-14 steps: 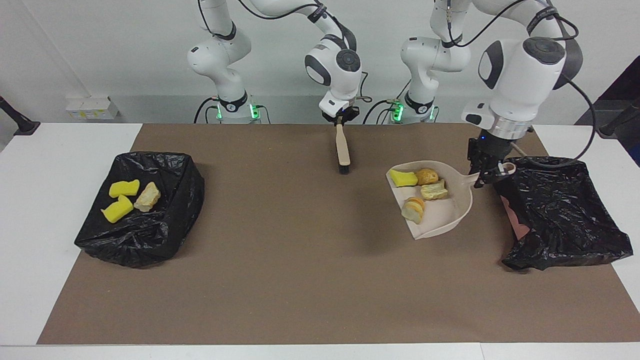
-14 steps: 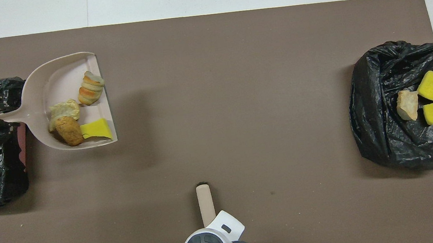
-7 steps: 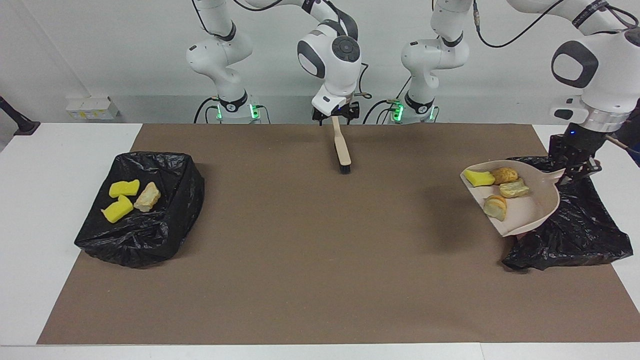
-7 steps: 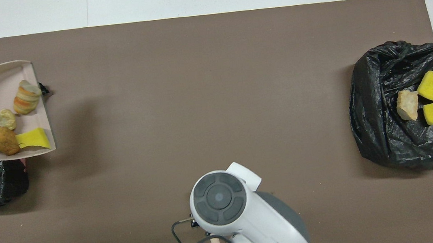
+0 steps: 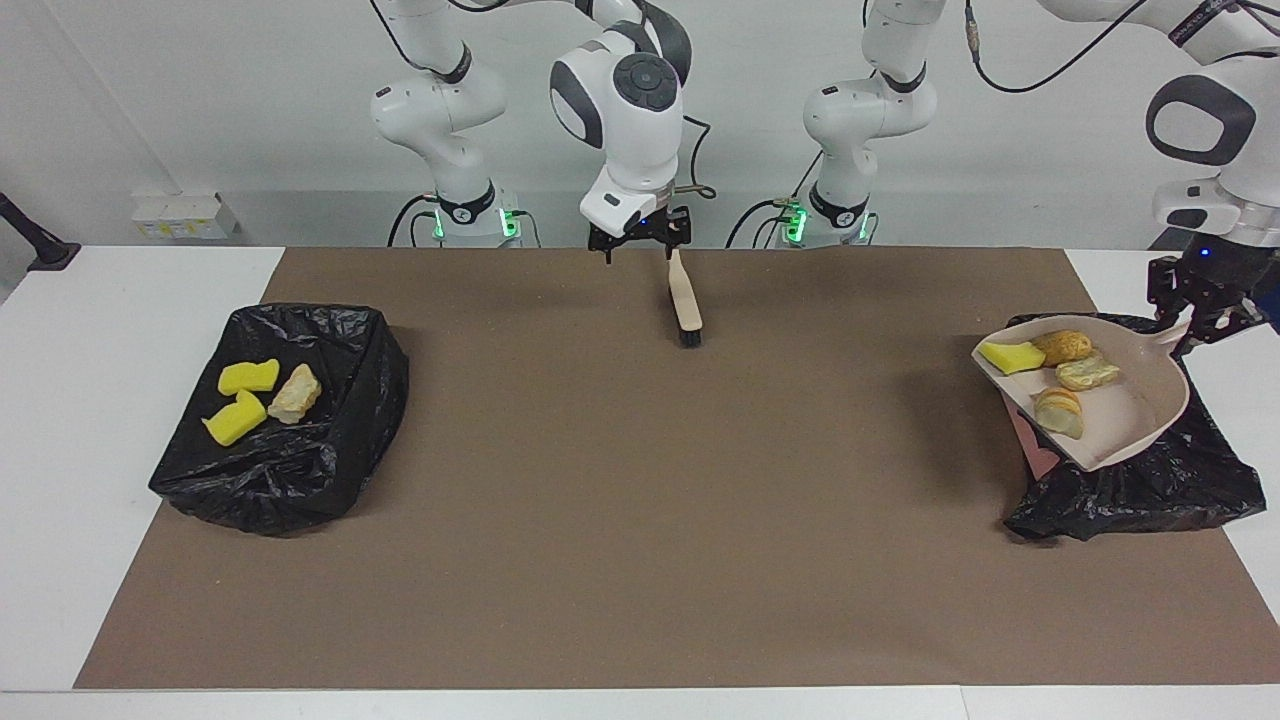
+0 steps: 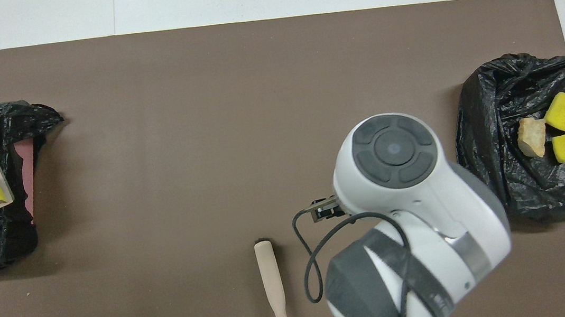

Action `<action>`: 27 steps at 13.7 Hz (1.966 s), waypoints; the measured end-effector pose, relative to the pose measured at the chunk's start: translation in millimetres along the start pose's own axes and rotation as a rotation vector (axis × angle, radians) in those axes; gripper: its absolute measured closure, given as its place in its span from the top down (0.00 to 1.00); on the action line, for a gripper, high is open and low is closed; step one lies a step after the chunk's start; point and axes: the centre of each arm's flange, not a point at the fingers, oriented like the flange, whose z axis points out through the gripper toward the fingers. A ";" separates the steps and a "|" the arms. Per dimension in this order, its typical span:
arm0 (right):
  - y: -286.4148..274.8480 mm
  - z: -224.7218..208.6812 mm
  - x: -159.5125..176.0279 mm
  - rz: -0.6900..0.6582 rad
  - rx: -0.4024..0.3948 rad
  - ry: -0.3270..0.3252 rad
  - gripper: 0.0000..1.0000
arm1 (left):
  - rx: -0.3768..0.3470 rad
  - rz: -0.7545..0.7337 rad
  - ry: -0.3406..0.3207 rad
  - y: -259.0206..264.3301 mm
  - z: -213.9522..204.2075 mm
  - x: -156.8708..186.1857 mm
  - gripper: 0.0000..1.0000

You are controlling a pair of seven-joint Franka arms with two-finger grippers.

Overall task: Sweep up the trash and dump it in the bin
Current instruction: 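Tip the dustpan over the trash bag with the left gripper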

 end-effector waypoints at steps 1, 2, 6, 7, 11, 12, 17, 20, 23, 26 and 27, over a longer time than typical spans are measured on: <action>19.9 -12.3 5.4 -0.009 0.002 0.007 1.00 | 0.000 0.012 -0.031 -5.0 4.3 -3.7 0.32; 41.8 -24.8 9.5 -0.013 0.006 0.009 1.00 | 0.001 0.023 -0.062 -8.8 9.8 -8.6 0.32; 146.0 -72.5 20.0 0.026 0.014 0.066 1.00 | -0.019 0.092 -0.210 -11.6 22.5 -31.8 0.32; 167.6 -77.5 20.7 0.042 0.006 0.077 1.00 | -0.021 0.118 -0.247 -12.6 24.1 -33.1 0.32; 237.1 -85.0 17.7 0.152 0.000 0.095 1.00 | -0.057 0.214 -0.377 -14.8 37.6 -36.3 0.32; 250.0 -86.6 16.1 0.175 0.001 0.098 1.00 | -0.063 0.232 -0.403 -15.0 37.9 -37.4 0.32; 304.1 -85.9 6.4 0.275 0.005 0.097 1.00 | -0.062 0.264 -0.493 -18.2 30.7 -41.0 0.32; 316.5 -90.9 -1.8 0.302 0.017 0.091 1.00 | -0.061 0.275 -0.529 -21.1 22.1 -42.5 0.32; 309.3 -98.7 -9.2 0.296 0.021 0.091 1.00 | -0.061 0.281 -0.533 -25.4 10.8 -31.5 0.32; 307.0 -97.6 -11.4 0.298 0.021 0.084 1.00 | -0.076 0.292 -0.541 -28.2 4.6 -9.4 0.32; 307.9 -97.0 -11.6 0.300 0.022 0.083 1.00 | -0.076 0.278 -0.558 -28.3 3.8 -7.2 0.32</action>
